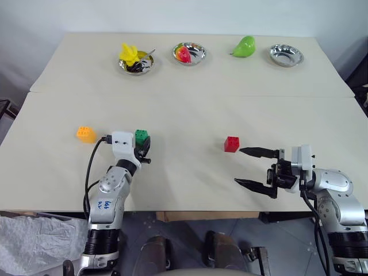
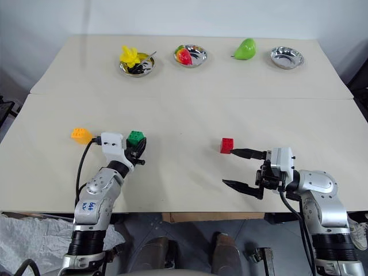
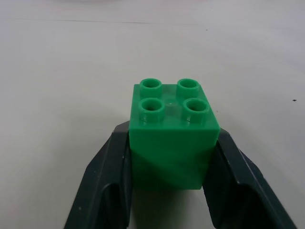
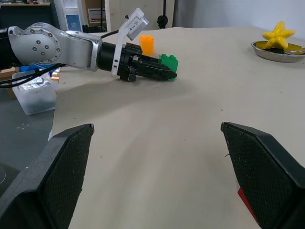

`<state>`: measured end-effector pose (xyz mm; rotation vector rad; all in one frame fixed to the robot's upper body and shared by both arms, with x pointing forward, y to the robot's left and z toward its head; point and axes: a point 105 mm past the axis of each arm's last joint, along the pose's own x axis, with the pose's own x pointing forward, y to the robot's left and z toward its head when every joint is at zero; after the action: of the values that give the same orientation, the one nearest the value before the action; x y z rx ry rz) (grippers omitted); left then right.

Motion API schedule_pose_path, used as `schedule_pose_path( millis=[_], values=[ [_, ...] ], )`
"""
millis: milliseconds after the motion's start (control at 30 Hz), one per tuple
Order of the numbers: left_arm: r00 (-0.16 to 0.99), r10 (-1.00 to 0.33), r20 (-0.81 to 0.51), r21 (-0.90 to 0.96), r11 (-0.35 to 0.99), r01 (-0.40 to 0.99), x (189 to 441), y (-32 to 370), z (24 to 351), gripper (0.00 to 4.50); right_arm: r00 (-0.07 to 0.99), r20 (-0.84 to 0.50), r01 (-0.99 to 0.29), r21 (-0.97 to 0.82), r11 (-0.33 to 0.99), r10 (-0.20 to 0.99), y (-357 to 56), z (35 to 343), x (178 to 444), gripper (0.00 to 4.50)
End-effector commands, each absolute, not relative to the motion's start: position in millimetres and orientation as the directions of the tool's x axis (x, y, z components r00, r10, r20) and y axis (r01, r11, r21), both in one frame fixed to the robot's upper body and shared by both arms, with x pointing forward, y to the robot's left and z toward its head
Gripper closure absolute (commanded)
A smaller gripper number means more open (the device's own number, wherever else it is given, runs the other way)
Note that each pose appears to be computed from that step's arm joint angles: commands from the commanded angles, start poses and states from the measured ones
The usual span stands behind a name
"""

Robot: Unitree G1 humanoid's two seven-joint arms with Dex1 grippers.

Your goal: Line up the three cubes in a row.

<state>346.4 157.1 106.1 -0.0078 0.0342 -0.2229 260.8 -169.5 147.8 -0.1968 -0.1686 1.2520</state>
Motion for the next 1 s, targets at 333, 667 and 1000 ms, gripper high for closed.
schedule_pose_path(
  millis=[333,667,1000],
  values=[
    [0.721,-0.692,-0.005,0.102,0.717,0.689,334.5,154.0,120.0,2.98,0.362,0.028,-0.891,-0.285,0.354,0.932,-183.8,153.4,251.8,0.00],
    [0.445,-0.883,-0.147,0.290,0.392,0.873,339.8,130.2,121.6,2.98,0.432,0.050,-0.863,-0.269,0.428,0.901,-183.7,146.7,234.8,0.00],
    [0.104,-0.958,-0.266,0.361,0.001,0.933,370.2,68.8,141.2,2.98,0.563,0.059,-0.793,-0.242,0.559,0.824,-206.9,151.1,212.7,0.00]
  ],
)
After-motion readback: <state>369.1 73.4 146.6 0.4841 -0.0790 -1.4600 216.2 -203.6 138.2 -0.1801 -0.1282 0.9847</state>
